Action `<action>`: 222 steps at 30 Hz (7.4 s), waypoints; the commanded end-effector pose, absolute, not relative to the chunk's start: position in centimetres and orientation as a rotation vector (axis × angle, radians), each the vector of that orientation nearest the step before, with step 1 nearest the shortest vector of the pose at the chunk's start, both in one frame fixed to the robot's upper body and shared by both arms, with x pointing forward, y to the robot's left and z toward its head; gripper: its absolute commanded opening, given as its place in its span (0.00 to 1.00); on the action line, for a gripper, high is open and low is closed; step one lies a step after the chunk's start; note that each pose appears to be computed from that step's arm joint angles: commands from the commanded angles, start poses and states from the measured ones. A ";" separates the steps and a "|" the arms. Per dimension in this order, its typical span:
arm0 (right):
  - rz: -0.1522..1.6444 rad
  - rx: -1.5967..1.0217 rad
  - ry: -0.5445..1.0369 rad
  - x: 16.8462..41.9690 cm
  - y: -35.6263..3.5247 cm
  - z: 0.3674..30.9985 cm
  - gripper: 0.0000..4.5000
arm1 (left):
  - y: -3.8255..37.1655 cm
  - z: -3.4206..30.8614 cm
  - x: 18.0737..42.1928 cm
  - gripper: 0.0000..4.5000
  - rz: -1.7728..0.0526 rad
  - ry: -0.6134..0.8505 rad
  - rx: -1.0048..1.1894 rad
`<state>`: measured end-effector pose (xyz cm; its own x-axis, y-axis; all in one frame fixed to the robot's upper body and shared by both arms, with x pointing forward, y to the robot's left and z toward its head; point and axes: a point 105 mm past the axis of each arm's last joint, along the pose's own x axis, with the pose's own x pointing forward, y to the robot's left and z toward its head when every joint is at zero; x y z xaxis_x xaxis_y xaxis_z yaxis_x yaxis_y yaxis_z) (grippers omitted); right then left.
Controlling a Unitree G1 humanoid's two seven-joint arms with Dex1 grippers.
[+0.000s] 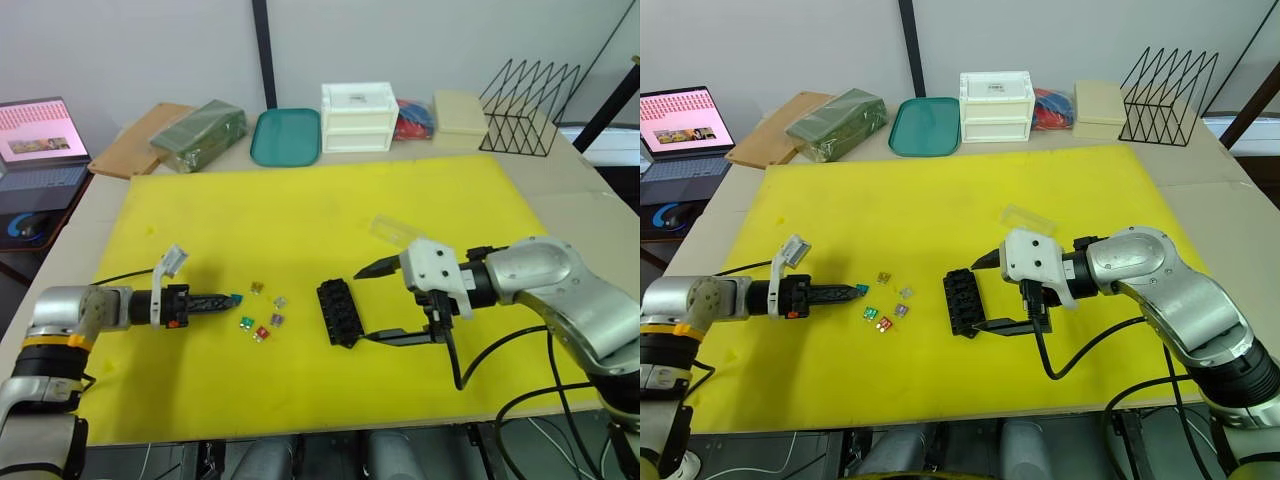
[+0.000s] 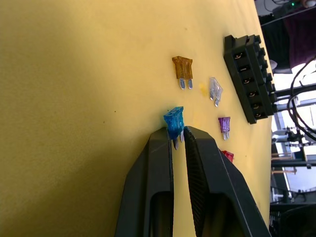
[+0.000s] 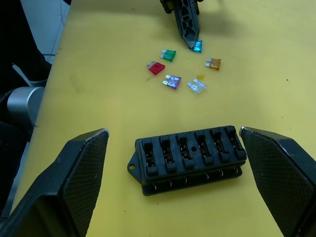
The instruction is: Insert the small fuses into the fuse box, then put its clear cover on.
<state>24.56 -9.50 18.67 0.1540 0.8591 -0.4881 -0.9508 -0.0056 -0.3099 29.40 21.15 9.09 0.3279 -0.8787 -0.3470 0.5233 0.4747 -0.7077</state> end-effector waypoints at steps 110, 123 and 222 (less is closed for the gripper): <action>1.511 -0.652 0.145 24.5 -8.6 17.9 0.00 | 8.7 12.9 25.2 0.99 -1.443 0.161 0.419; 1.545 -0.672 0.196 24.7 -9.3 15.0 0.00 | 7.8 12.8 25.6 0.99 -1.392 0.112 0.439; 1.591 -0.768 0.163 26.2 -9.2 15.4 0.29 | 7.3 13.2 25.9 1.00 -1.371 0.083 0.441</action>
<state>26.14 -9.60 13.79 0.0002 0.8113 -0.5846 -0.9451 -0.1908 -0.2651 26.14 7.69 12.12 0.2136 -0.9193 -0.3306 0.9667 0.1500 0.2076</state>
